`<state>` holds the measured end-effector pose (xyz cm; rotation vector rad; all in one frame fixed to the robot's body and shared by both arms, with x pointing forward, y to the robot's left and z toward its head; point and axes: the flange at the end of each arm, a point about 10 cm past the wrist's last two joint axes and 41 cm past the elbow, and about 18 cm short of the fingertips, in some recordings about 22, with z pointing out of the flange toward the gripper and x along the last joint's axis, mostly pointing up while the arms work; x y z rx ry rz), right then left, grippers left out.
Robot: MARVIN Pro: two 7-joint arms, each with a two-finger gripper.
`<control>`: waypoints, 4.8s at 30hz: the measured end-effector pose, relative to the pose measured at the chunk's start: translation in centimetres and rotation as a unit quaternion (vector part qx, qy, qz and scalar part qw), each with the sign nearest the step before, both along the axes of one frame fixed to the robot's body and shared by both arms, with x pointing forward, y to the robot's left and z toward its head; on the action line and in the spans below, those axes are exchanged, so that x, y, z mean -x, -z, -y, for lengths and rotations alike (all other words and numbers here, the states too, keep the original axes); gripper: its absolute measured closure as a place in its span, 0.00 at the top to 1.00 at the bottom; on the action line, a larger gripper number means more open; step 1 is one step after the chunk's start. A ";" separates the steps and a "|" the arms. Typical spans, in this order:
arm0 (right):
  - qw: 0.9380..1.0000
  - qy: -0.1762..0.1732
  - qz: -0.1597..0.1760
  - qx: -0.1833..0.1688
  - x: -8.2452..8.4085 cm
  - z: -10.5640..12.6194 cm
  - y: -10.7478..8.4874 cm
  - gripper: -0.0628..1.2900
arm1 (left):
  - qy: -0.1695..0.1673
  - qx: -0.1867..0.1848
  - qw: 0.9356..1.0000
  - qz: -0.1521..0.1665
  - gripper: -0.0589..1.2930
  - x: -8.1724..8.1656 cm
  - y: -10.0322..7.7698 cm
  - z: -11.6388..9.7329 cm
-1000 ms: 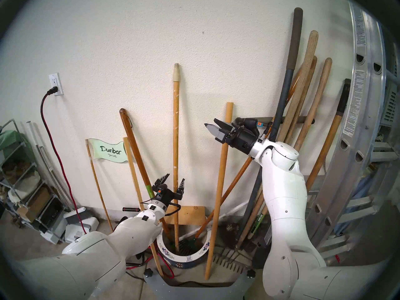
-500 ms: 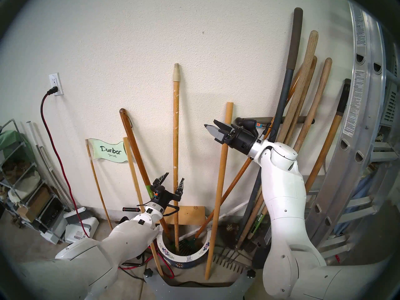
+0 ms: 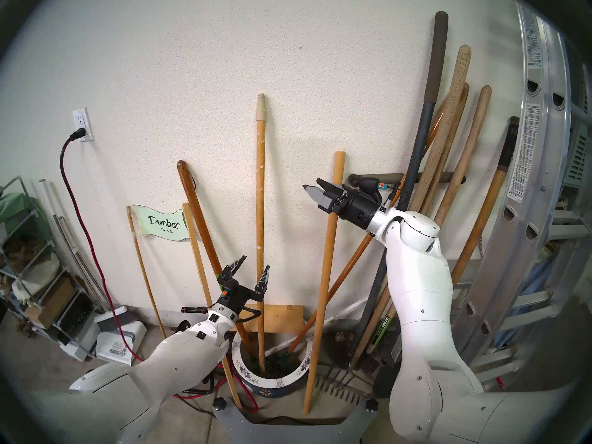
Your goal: Put wooden sticks into the pot
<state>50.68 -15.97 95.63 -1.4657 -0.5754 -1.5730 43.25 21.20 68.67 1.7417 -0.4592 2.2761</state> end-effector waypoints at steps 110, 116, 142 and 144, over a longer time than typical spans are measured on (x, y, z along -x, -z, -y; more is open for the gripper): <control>0.963 0.143 -0.085 0.214 1.2 6.6 14.1 0.94 | -0.099 -0.138 0.954 -0.246 0.93 19.9 -16.1 2.5; 0.962 0.142 -0.092 0.214 0.1 5.8 14.9 0.94 | -0.101 -0.147 0.953 -0.244 0.93 19.6 -16.1 3.1; 0.963 0.132 -0.095 0.214 -4.2 3.2 16.0 0.42 | -0.112 -0.160 0.957 -0.216 0.93 20.0 -16.0 3.4; 0.964 0.131 -0.094 0.212 -4.2 3.2 16.0 0.32 | -0.113 -0.160 0.957 -0.215 0.93 20.1 -16.1 3.4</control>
